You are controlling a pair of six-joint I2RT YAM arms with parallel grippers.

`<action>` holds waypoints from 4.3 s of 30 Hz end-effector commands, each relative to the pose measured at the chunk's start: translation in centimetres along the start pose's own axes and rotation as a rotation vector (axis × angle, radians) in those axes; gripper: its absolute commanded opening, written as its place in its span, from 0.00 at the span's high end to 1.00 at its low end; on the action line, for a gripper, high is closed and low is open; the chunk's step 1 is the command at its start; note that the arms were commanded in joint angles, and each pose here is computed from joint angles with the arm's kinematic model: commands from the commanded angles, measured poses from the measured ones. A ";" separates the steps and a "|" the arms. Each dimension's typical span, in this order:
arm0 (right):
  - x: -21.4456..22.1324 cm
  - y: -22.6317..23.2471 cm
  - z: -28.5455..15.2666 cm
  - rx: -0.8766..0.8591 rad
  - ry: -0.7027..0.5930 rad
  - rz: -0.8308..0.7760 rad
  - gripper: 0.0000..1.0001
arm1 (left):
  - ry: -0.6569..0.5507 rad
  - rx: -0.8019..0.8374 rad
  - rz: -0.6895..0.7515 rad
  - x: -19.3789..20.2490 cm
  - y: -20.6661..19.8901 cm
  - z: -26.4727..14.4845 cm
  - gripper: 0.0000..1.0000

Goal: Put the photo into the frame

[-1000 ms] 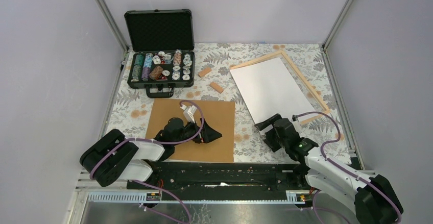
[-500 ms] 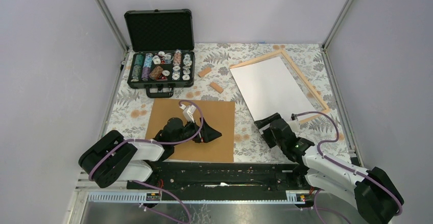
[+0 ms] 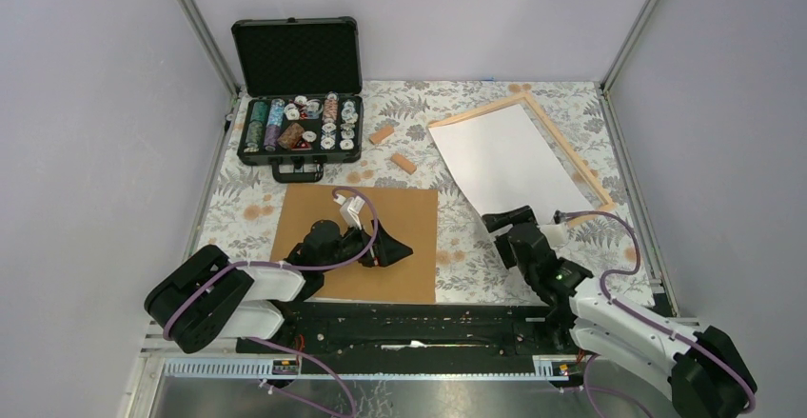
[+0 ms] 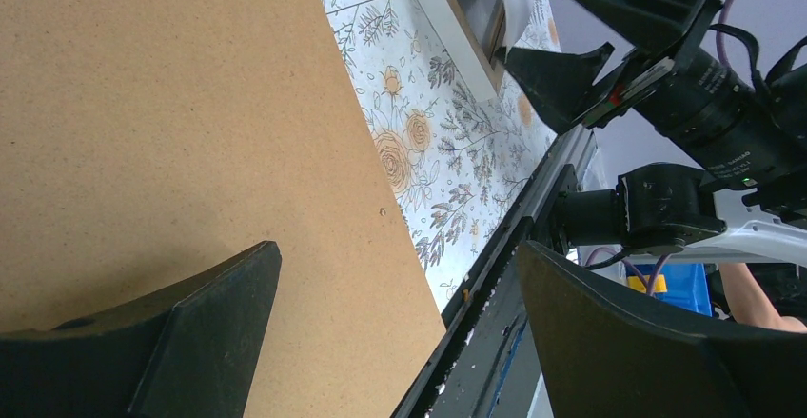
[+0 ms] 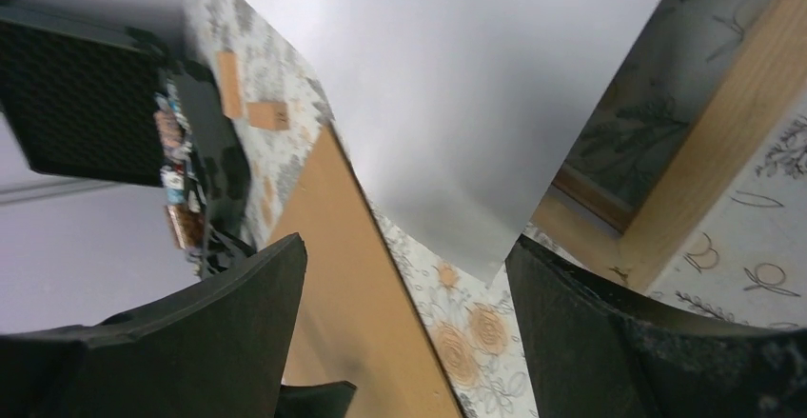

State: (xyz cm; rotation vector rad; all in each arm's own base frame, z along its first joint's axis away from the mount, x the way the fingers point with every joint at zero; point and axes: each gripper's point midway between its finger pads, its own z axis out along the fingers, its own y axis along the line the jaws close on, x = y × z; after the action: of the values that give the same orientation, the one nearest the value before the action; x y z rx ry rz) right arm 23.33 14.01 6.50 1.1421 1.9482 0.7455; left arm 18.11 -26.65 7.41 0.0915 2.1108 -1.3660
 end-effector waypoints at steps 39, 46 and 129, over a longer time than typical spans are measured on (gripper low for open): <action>-4.2 3.9 -0.8 0.158 0.019 -1.004 0.00 | -0.016 0.032 0.032 -0.7 -0.8 0.3 0.01; -4.7 3.6 2.0 0.261 0.268 -1.123 0.14 | -0.013 0.025 0.031 -0.7 -0.7 0.4 0.01; -2.1 -0.6 -1.0 0.559 0.225 -0.490 0.25 | -0.006 0.036 0.025 -0.7 -0.8 0.7 0.01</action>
State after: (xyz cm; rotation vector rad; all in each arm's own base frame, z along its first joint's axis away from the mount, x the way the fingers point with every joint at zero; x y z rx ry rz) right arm 24.64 10.90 6.32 0.3305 2.7036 -0.1264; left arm 18.10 -26.65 6.54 0.0849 2.1536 -1.3482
